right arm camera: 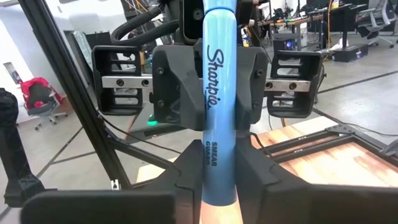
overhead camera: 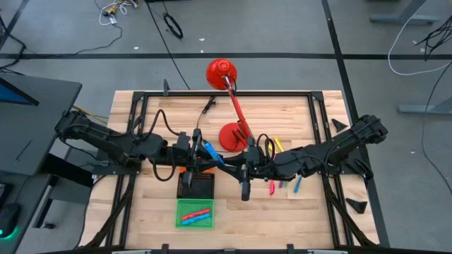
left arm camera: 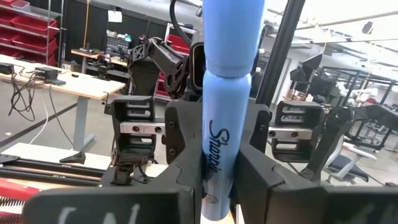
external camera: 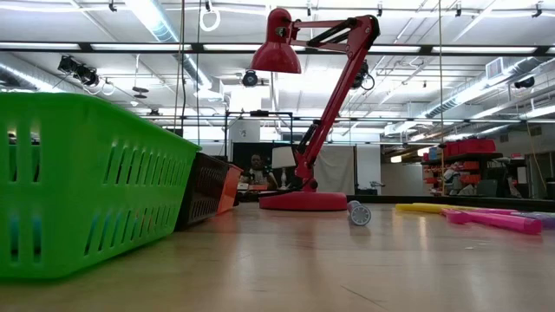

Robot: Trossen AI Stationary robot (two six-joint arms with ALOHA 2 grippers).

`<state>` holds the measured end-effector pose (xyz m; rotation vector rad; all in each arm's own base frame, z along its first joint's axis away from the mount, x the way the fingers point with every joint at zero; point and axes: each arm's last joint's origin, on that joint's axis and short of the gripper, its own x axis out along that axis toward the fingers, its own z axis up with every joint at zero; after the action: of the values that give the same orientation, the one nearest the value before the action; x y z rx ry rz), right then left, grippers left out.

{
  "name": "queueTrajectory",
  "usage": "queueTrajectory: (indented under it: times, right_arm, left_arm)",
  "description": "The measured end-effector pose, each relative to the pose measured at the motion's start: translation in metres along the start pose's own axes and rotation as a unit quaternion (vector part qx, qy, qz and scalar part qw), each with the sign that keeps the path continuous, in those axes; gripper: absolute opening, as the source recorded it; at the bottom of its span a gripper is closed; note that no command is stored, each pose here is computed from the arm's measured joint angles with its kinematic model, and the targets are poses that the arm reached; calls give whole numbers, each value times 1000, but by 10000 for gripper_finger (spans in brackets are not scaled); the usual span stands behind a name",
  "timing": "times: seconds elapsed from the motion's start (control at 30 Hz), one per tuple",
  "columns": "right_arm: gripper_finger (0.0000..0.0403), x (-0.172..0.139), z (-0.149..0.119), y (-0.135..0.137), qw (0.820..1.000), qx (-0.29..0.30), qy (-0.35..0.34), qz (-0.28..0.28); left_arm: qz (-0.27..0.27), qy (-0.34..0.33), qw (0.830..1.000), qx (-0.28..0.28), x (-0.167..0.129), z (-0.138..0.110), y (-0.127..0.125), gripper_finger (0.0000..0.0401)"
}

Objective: Pick & Place Markers
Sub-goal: Put the right blue highlighter into the green bin

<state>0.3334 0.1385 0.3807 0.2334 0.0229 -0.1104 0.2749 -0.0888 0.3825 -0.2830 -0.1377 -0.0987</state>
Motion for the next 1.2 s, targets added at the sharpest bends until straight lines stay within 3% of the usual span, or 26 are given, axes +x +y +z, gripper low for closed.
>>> queueTrajectory:
  times: [0.37,0.67,0.9,1.2]
  right_arm:
    - [138,0,1,0,1000,-12,-1,5]
    - [200,-13,16,-3,1000,-18,-14,9]
    - [224,-16,17,-3,1000,-18,-12,11]
    - [228,-18,20,-3,1000,-21,-16,12]
  left_arm:
    - [1,0,1000,18,0,0,0,68]
    - [10,10,1000,23,-7,5,2,68]
    - [33,97,994,41,-17,16,2,68]
    - [62,231,969,54,-32,41,-1,68]
